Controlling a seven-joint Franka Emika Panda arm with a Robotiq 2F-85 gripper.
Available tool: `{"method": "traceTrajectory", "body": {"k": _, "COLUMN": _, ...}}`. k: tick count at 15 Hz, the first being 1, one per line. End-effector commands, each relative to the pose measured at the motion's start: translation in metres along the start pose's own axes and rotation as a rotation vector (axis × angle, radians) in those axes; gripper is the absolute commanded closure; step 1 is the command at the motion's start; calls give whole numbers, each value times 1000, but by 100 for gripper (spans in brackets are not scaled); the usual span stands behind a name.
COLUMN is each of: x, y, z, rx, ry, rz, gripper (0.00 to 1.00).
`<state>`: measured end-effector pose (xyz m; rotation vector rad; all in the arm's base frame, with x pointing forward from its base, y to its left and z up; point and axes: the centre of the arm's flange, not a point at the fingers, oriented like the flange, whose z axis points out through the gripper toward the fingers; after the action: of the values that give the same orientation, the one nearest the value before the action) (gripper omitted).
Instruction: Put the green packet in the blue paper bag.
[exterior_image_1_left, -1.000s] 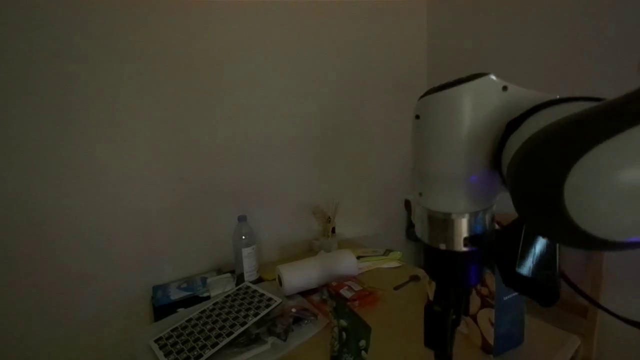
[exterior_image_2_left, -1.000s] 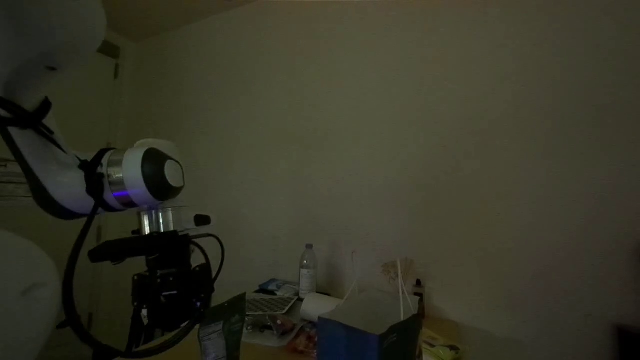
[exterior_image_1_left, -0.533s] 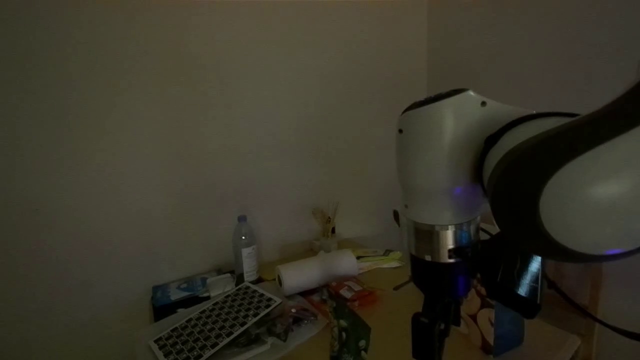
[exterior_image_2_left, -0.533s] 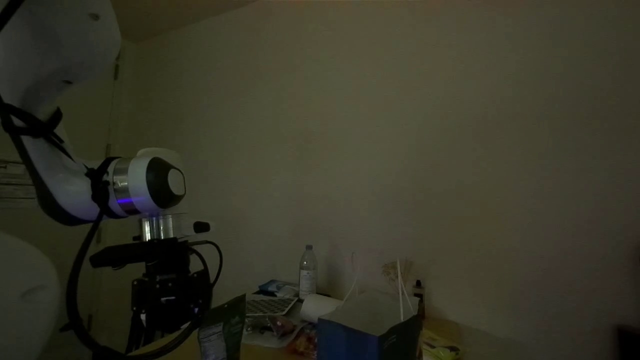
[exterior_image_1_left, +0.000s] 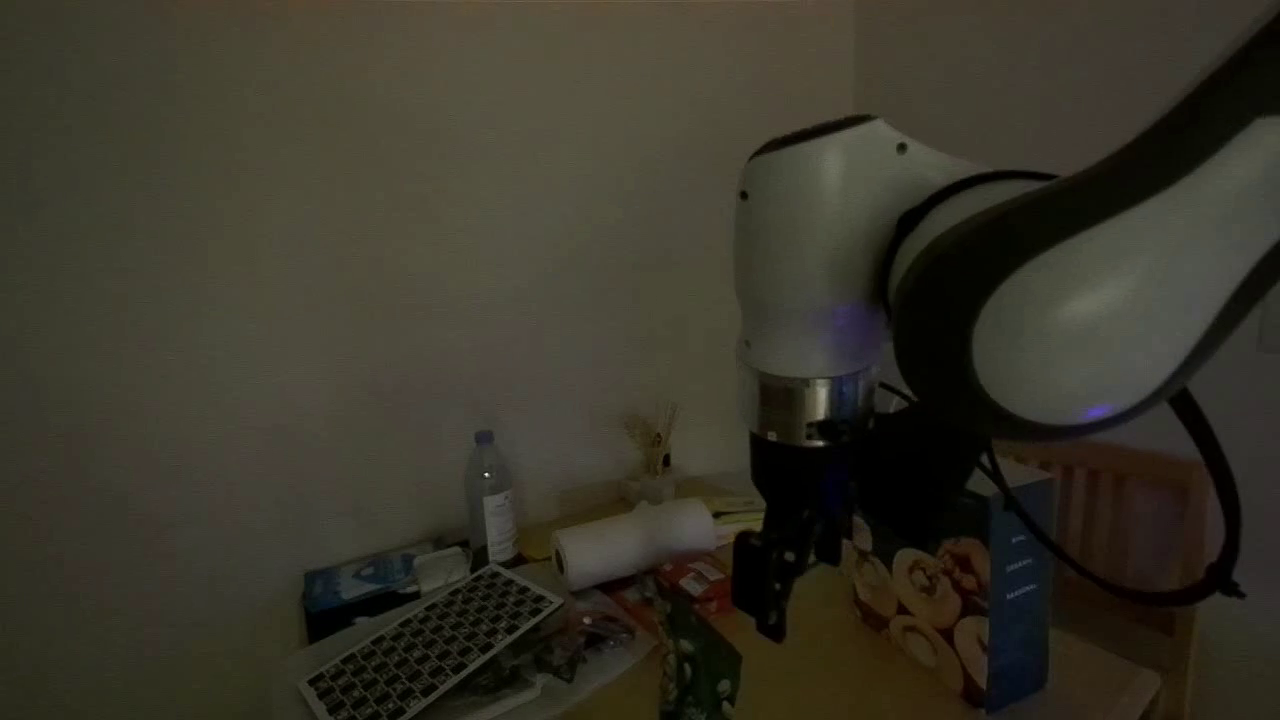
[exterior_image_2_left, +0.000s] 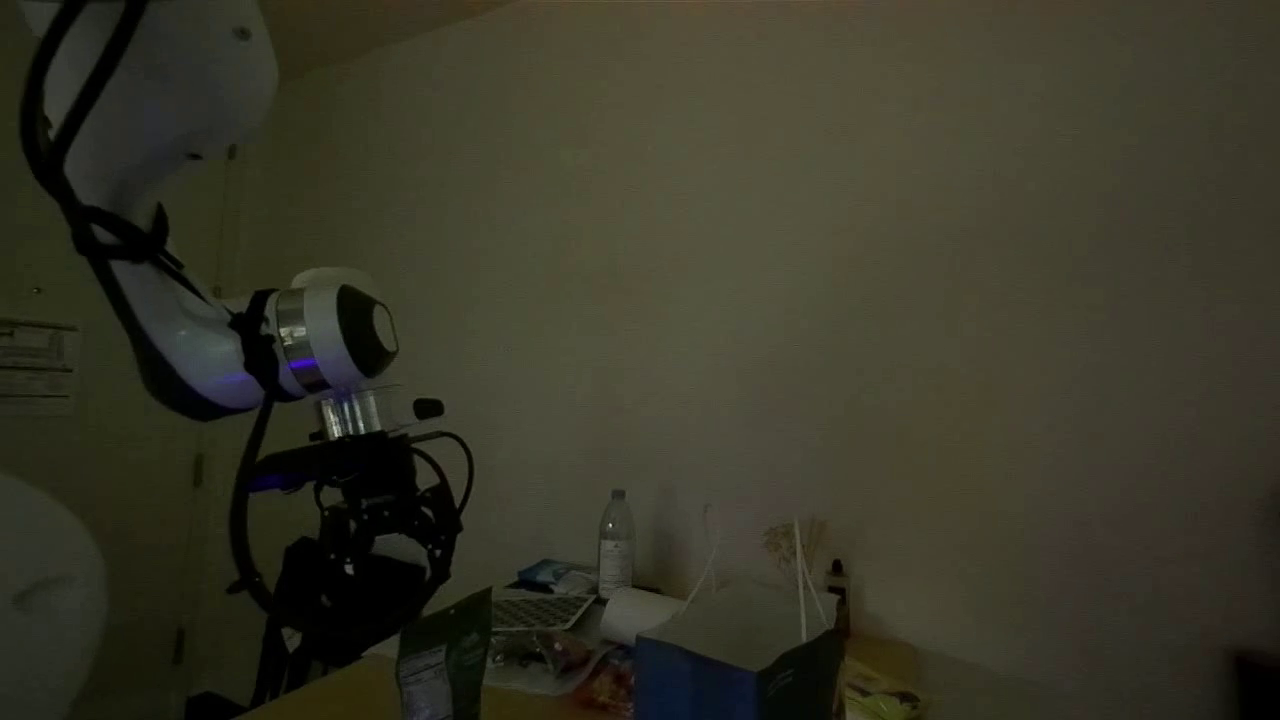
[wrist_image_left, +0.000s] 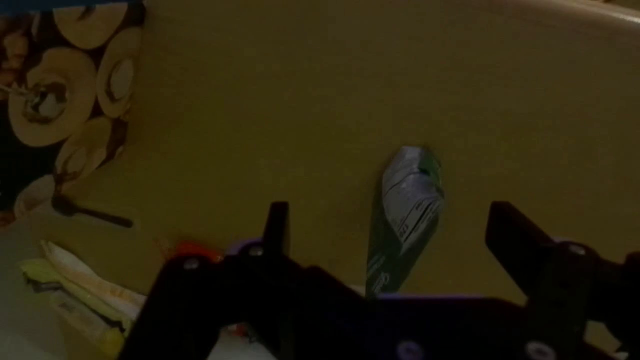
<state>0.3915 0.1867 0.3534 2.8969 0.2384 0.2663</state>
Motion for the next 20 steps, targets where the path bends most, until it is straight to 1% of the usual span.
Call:
{"method": "traceTrajectory", "body": {"k": 1, "x": 32, "y": -6, "z": -2, "rx": -19, "ry": 37, "rz": 25, "gripper": 0}}
{"method": "traceTrajectory", "body": {"k": 2, "x": 17, "y": -1, "z": -7, "rx": -5, "ry": 26, "rz": 11, "gripper": 0}}
{"method": "traceTrajectory", "body": {"k": 4, "x": 25, "y": -3, "z": -8, "rx": -3, "ry": 32, "rz": 11, "gripper": 0}}
{"method": "traceTrajectory", "body": {"k": 6, "x": 26, "y": -3, "z": -6, "rx": -1, "ry": 28, "rz": 10, "gripper": 0}}
{"method": "traceTrajectory", "body": {"k": 7, "x": 31, "y": -7, "z": -2, "rx": 23, "ry": 18, "rz": 57, "gripper": 0}}
{"method": "traceTrajectory", "body": {"k": 9, "x": 46, "y": -14, "z": 12, "rx": 19, "ry": 12, "rz": 139, "gripper": 0}}
{"method": "traceTrajectory", "body": {"k": 11, "x": 63, "y": -23, "z": 27, "rx": 0, "ry": 15, "rz": 238, "gripper": 0}}
{"method": "traceTrajectory", "body": {"k": 14, "x": 80, "y": -31, "z": 46, "rx": -43, "ry": 56, "rz": 328, "gripper": 0}}
{"method": "traceTrajectory", "body": {"k": 15, "x": 83, "y": -31, "z": 50, "rx": -56, "ry": 56, "rz": 327, "gripper": 0}}
{"method": "traceTrajectory", "body": {"k": 16, "x": 66, "y": -21, "z": 33, "rx": -41, "ry": 40, "rz": 295, "gripper": 0}}
{"method": "traceTrajectory", "body": {"k": 18, "x": 70, "y": -22, "z": 42, "rx": -43, "ry": 29, "rz": 301, "gripper": 0}}
{"method": "traceTrajectory", "body": {"k": 20, "x": 70, "y": -23, "z": 39, "rx": -42, "ry": 33, "rz": 300, "gripper": 0}}
